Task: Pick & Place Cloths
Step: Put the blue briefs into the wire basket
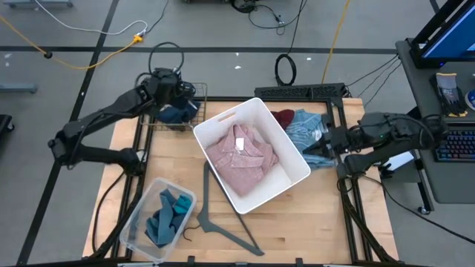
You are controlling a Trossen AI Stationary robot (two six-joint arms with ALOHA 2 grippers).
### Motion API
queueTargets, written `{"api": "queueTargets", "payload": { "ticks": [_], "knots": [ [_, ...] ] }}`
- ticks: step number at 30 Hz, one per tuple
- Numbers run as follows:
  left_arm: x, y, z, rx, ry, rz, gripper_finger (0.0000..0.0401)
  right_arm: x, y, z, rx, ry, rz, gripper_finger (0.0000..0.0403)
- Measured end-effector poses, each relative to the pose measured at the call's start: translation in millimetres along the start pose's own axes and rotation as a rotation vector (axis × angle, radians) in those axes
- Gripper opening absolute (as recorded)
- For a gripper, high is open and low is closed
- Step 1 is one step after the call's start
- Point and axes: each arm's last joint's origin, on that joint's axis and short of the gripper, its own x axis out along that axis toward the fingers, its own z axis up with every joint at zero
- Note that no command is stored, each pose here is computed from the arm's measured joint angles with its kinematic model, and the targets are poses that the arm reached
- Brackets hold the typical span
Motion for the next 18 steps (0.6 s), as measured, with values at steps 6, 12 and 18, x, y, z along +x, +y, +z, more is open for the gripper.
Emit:
{"api": "queueTargets", "payload": {
  "ticks": [6, 12, 18],
  "knots": [
    [40, 4, -7, -0.052, 0.132, 0.002, 0.0008, 2, 0, -21, 0.028, -0.047, 0.004, 0.0000],
    [69, 5, -18, -0.096, 0.246, -0.014, 0.0008, 0, -1, -30, 0.030, -0.088, 0.005, 0.0000],
    [86, 4, -27, -0.125, 0.311, -0.005, 0.0008, -2, -1, -30, 0.031, -0.095, 0.006, 0.0000]
  ]
}}
